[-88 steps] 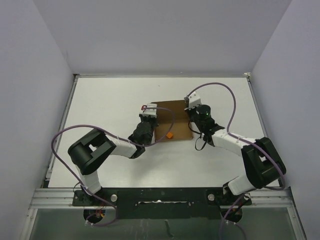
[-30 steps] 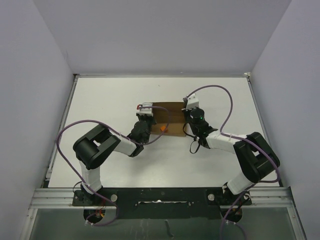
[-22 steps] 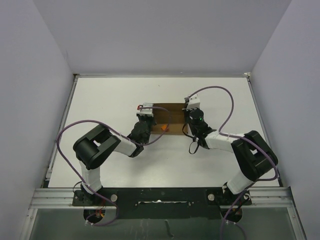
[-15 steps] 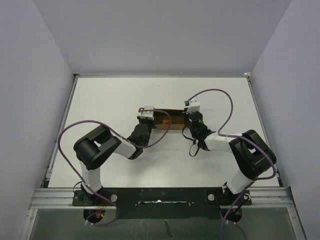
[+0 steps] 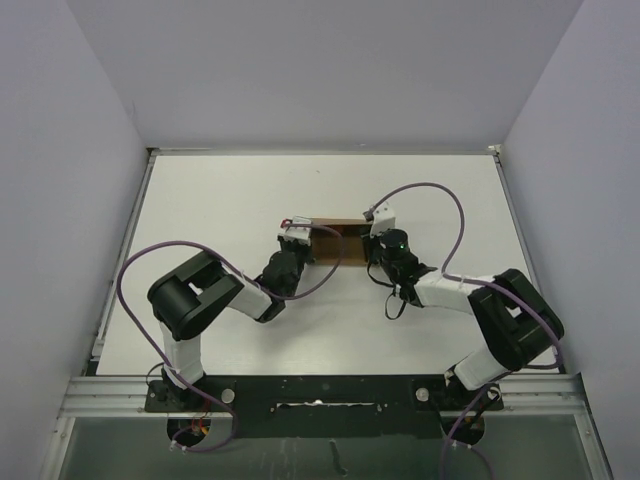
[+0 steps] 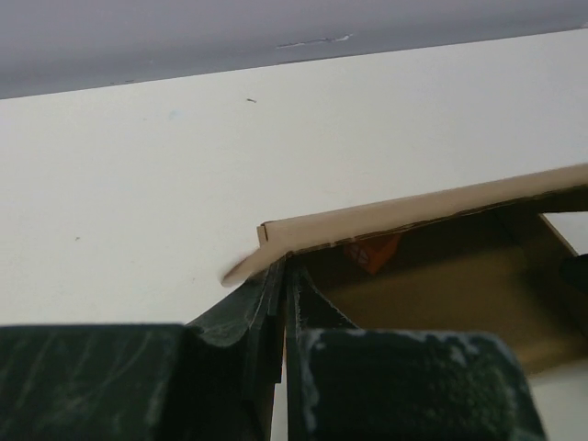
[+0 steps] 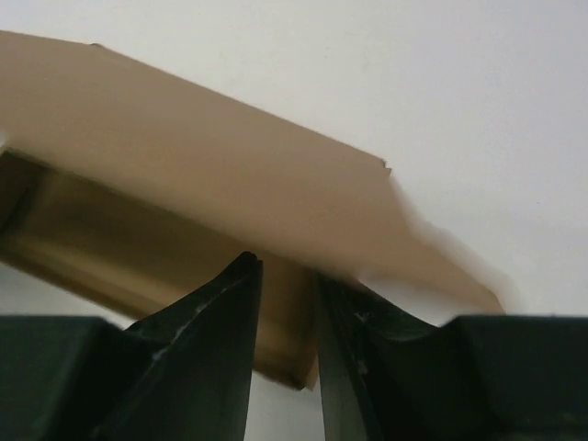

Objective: Fold the paper box

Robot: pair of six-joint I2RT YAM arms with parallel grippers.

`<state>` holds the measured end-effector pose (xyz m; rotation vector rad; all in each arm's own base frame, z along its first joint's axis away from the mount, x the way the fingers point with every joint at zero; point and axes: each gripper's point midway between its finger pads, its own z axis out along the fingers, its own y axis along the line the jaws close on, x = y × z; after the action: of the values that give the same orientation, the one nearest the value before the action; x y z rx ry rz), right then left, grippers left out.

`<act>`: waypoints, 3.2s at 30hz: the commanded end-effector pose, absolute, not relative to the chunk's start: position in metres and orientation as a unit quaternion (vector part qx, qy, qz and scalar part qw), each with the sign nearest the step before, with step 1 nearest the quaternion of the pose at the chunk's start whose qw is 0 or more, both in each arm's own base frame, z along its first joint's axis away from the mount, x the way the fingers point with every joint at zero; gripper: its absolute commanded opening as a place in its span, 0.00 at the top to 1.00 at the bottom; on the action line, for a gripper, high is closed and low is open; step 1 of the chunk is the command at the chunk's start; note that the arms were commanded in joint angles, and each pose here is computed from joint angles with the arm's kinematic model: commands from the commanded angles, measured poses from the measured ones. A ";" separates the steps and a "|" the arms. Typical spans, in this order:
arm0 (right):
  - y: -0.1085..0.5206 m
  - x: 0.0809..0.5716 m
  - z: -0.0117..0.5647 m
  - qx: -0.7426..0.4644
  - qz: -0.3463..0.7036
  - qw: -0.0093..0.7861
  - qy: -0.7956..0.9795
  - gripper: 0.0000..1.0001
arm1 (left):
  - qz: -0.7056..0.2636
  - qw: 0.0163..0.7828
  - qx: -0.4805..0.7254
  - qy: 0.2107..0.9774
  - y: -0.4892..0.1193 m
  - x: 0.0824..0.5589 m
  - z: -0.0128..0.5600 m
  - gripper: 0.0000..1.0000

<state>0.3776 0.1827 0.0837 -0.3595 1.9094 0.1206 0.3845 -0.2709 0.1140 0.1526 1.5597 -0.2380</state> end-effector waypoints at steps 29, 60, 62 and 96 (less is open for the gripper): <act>0.182 0.236 0.149 -0.492 0.365 0.369 0.699 0.37 | -0.159 0.704 0.101 0.685 -0.297 0.367 0.139 1.00; 0.204 0.309 0.163 -0.575 0.163 0.359 0.717 0.31 | -0.167 0.699 0.114 0.686 -0.306 0.358 0.133 1.00; 0.202 0.314 0.162 -0.580 0.143 0.365 0.714 0.34 | -0.168 0.699 0.113 0.686 -0.305 0.359 0.134 1.00; 0.191 0.330 0.150 -0.637 0.044 0.399 0.658 0.56 | -0.173 0.699 0.114 0.685 -0.309 0.359 0.135 1.00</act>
<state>0.3052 0.1948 0.1363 -1.6612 1.7140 0.2682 0.3586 -0.3004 0.1057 0.2868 1.5871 -0.3225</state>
